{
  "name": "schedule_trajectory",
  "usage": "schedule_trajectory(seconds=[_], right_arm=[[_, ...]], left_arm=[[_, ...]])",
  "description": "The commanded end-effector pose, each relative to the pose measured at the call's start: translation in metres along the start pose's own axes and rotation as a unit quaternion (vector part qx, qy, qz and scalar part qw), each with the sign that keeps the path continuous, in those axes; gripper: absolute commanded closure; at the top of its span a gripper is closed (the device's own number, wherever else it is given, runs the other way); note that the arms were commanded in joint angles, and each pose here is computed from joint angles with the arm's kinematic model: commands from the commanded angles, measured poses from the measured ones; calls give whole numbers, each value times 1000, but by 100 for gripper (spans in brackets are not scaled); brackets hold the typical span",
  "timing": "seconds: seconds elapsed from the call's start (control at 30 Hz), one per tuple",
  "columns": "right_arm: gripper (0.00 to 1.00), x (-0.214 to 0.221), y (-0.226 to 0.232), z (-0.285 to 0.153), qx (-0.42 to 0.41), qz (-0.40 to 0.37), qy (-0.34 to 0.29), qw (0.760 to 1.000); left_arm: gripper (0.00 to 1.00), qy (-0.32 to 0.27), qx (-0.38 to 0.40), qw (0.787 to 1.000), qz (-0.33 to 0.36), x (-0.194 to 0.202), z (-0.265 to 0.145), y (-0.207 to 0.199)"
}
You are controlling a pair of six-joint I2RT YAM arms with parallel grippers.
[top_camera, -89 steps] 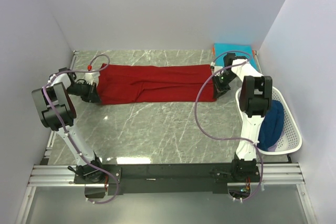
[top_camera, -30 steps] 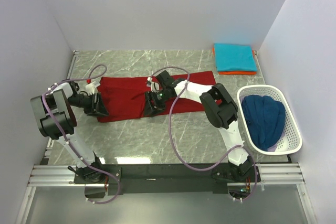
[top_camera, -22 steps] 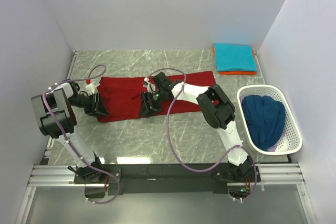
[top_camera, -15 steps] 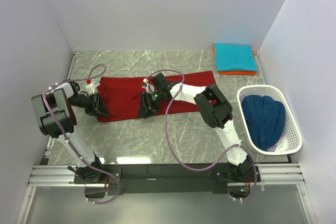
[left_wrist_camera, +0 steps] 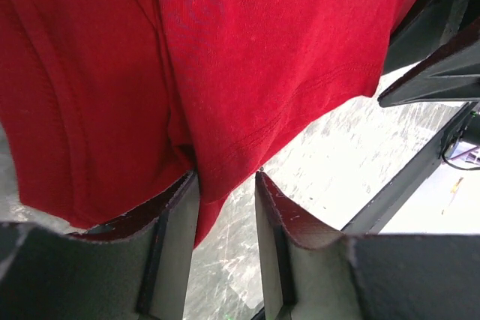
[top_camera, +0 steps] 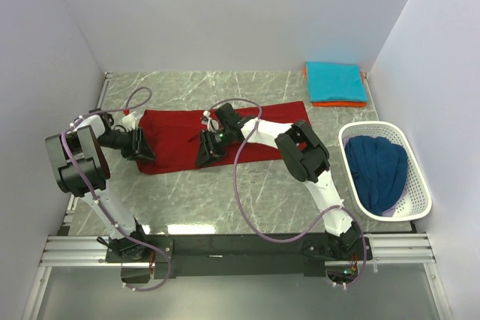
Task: Fold and stack the t-shirts
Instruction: Fold the tshirt
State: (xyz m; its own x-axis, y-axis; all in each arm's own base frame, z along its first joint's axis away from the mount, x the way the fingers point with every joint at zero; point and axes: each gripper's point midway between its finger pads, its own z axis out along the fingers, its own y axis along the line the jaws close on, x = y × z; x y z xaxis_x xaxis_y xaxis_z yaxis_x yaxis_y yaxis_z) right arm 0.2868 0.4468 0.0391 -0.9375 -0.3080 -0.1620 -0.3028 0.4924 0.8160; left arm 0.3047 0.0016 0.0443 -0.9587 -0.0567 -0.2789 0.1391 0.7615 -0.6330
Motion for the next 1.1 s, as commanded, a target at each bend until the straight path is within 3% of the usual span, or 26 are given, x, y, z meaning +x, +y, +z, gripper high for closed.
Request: schedule_trajectory(seconds=[0.0,0.23,0.43,0.6,0.7,1.07], right_arm=[[57,-12,16,3,-19,-20,-9,1000],[69,-16,15,6,-19,-20,-10,1000],[78,-19,18,4,-20,-23,-12,999],[89,-21,22,0,-25,-22,-14,999],[99,-27,28,-7,-31,-28,-21,999],[100,-71,27,-35,-64,-20,-65,996]], left_arm=[[59,-16,4,1000,14,-14,-9,-9],[65,-19,4,1000,17,-16,-10,-11],[80,-13,8,1000,16,-17,-9,-13],[99,-17,14,1000,20,-23,-12,-17],[99,-27,19,999,25,-35,-17,-21],[99,-63,68,996,18,-101,-20,-35]])
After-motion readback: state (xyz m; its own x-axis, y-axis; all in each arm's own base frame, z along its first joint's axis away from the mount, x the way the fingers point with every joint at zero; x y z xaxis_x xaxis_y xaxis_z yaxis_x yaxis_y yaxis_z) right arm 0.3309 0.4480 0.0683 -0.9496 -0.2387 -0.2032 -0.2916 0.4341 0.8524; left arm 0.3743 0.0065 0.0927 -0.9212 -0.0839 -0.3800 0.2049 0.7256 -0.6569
